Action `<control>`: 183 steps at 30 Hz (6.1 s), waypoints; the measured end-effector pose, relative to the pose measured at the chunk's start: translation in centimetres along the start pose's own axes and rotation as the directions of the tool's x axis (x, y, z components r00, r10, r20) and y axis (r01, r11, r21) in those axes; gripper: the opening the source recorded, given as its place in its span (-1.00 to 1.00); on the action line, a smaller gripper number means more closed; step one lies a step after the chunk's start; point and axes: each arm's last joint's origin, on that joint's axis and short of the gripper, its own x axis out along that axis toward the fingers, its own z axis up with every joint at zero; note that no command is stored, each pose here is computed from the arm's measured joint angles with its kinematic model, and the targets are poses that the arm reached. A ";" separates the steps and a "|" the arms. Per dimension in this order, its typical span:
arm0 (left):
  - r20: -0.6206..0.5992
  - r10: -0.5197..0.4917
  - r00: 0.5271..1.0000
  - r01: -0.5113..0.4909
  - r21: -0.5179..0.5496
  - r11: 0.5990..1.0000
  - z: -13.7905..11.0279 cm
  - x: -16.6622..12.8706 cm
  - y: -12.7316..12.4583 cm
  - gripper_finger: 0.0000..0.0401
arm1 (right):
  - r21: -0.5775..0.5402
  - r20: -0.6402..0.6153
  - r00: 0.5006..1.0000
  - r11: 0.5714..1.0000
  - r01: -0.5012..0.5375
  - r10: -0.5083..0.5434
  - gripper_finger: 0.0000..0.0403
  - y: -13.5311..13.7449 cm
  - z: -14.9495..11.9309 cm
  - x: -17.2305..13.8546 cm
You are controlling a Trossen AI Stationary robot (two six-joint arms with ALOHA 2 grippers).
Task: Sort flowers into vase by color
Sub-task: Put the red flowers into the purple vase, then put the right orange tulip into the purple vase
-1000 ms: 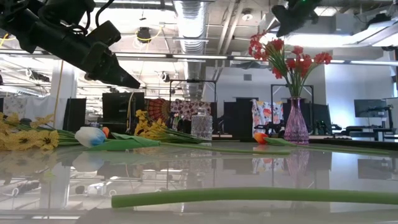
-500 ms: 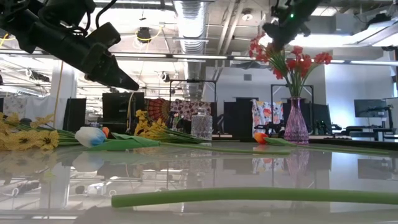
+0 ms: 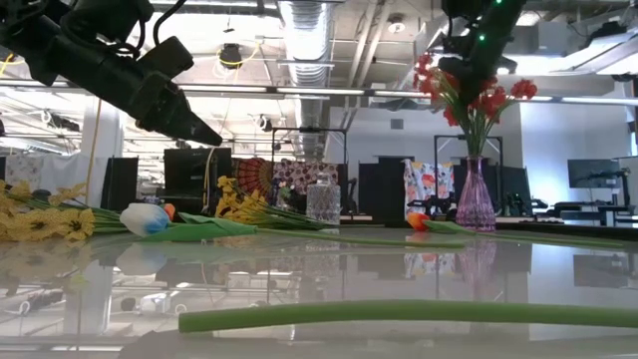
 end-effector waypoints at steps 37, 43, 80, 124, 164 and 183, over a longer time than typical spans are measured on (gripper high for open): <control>-0.018 -0.007 1.000 0.008 0.024 1.000 -0.2 0.0 0.0 -0.23 | 0.019 0.231 0.966 0.992 -0.125 0.117 -0.90 -1.0 1.8 -8.8; -0.019 -0.021 1.000 0.021 0.024 0.999 -0.2 0.0 -0.1 -0.23 | -0.106 0.323 0.843 0.901 -0.420 0.431 -0.90 1.9 1.3 -12.1; 0.124 -0.241 0.963 0.257 -0.137 0.957 -2.5 -0.5 -1.2 -0.23 | 0.052 -0.196 0.941 0.962 -0.269 0.274 -0.19 12.6 -15.8 4.0; 0.144 -0.179 0.973 0.204 -0.187 0.961 -2.0 -0.5 -1.0 -0.23 | -0.173 0.683 0.624 0.914 -0.367 0.379 -0.92 10.3 -15.3 -6.7; 0.133 -0.130 0.983 0.155 -0.204 0.967 -2.1 -0.4 -0.9 -0.23 | 0.119 0.954 0.272 0.992 0.051 -0.128 -0.92 3.1 -12.5 0.7; 0.112 -0.131 0.985 0.152 -0.200 0.968 -2.3 -0.4 -0.9 -0.23 | 0.219 0.853 0.463 0.970 0.104 -0.242 -0.92 3.6 -12.8 2.9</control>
